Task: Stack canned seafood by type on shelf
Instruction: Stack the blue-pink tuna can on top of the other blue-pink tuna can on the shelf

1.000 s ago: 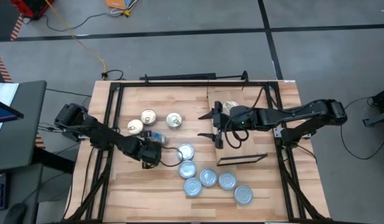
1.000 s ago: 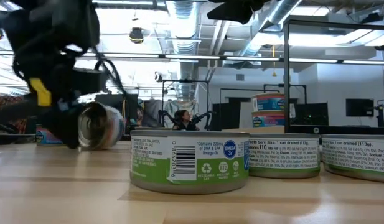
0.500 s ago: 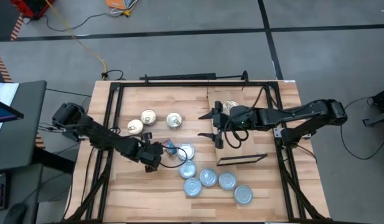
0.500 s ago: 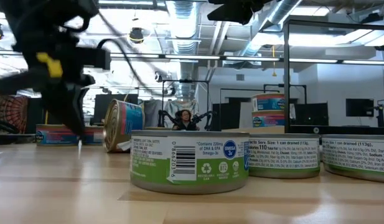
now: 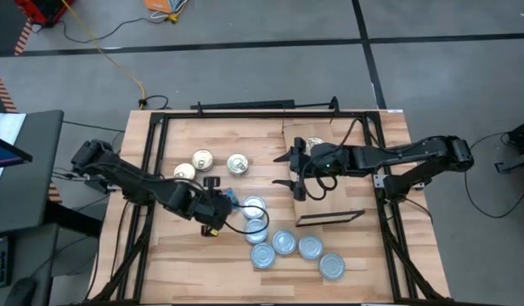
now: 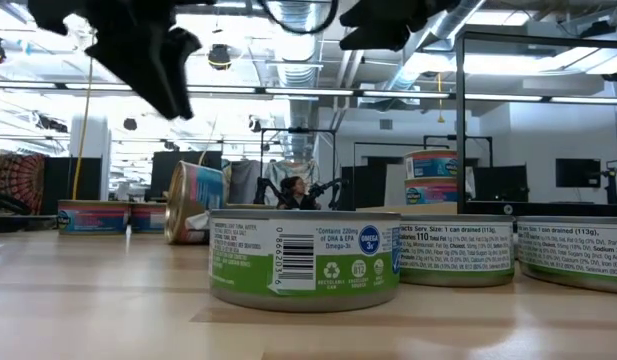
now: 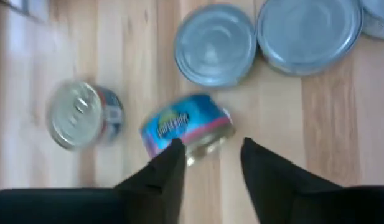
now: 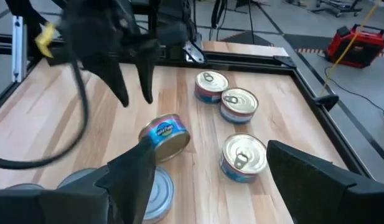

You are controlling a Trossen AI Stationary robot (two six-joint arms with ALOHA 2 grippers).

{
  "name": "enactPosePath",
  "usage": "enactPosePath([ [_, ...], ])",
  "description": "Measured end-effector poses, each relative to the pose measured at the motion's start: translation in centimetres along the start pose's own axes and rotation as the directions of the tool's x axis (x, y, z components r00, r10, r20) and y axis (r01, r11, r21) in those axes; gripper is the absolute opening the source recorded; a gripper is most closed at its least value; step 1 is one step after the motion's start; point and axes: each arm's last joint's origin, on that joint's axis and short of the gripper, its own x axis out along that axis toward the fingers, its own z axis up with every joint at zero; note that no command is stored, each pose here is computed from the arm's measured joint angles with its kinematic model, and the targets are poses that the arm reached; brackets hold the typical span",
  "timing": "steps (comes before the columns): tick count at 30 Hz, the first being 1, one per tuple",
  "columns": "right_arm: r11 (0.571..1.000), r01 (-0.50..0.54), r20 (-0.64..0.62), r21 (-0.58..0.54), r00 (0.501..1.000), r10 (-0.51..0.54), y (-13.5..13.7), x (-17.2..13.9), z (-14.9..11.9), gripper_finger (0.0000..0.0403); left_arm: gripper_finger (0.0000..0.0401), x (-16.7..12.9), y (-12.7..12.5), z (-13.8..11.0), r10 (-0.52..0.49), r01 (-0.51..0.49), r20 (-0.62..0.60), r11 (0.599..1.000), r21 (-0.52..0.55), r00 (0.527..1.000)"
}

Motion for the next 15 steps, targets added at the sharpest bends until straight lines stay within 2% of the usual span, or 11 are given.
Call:
enactPosePath([
  [4, 1.0, 0.014, -0.033, 0.002, 0.999, -0.014, -0.4, 0.0, -0.3, 0.0329, 0.0221, 0.3, 1.4, 0.6, 0.023, -0.023, 0.007, 0.998, 0.055, 1.0],
  [7, 0.993, 0.115, -0.115, 0.0, 0.987, -0.115, -1.0, -0.8, -0.9, 0.0329, 0.0251, 1.0, 3.0, 0.8, 0.048, -0.047, -0.011, 0.995, 0.094, 0.999],
  [10, 0.98, 0.199, -0.141, -0.008, 0.97, -0.198, -1.8, -2.1, -1.0, 0.0329, 0.0267, 1.6, 4.5, 0.9, 0.019, -0.014, -0.027, 0.989, 0.149, 0.999],
  [15, 0.972, 0.237, -0.129, 0.013, 0.964, -0.233, -2.8, -4.1, -1.9, 0.0329, 0.0273, 2.6, 6.7, 1.2, -0.093, 0.094, -0.017, 0.971, 0.218, 0.996],
])
